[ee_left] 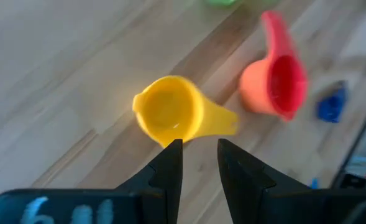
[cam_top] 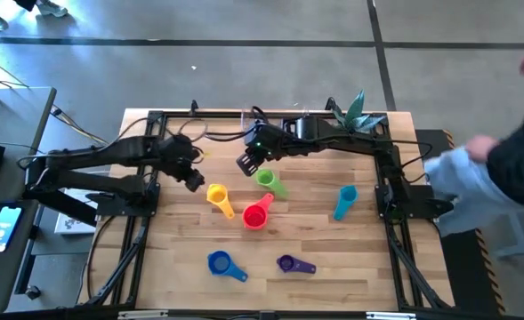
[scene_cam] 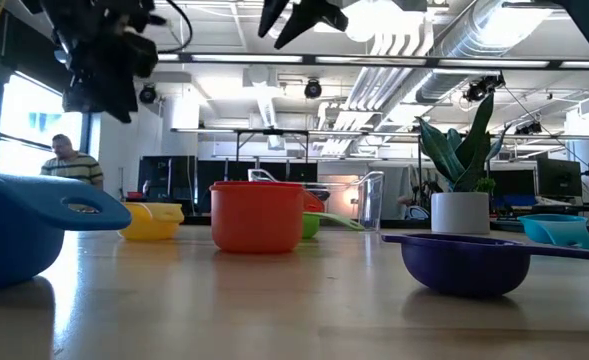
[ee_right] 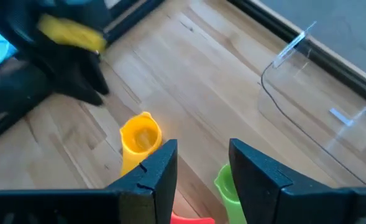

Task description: Nest measuring cups in basket

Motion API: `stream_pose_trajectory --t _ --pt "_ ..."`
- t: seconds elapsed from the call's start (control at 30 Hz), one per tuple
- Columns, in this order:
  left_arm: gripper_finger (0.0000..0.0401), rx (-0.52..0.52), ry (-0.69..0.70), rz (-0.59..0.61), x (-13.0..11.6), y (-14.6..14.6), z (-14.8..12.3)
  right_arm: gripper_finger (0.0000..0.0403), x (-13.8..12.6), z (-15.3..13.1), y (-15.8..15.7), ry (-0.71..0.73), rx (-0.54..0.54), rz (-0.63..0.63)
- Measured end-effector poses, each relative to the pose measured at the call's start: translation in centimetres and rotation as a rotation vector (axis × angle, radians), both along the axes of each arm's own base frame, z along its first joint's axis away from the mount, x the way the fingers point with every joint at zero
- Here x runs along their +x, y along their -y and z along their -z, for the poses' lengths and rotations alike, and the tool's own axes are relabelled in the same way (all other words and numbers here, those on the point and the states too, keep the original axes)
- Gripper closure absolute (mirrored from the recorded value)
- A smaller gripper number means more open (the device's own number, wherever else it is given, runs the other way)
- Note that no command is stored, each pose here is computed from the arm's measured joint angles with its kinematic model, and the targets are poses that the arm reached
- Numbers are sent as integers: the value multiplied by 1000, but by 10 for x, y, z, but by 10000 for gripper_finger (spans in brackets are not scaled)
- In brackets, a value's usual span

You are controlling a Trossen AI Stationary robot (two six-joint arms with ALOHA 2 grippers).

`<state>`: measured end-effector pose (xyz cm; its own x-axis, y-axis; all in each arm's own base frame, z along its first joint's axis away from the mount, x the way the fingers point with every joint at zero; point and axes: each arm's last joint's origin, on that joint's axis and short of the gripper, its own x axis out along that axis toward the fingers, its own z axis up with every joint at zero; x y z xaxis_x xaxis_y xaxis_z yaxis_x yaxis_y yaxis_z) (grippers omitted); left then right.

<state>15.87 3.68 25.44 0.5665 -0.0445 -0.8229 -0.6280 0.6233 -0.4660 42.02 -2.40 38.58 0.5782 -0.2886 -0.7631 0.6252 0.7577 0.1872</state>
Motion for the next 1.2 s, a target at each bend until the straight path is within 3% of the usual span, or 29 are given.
stream_pose_trajectory --t 0.33,0.9,1.2 --pt "311 45 176 1 -24 7 -22 221 28 24 0 39 28 -21" --pt "311 76 392 -34 -57 15 -54 220 86 132 -1 -109 153 -97" --pt "311 89 451 -120 -67 16 -61 220 101 152 -2 -58 189 -97"
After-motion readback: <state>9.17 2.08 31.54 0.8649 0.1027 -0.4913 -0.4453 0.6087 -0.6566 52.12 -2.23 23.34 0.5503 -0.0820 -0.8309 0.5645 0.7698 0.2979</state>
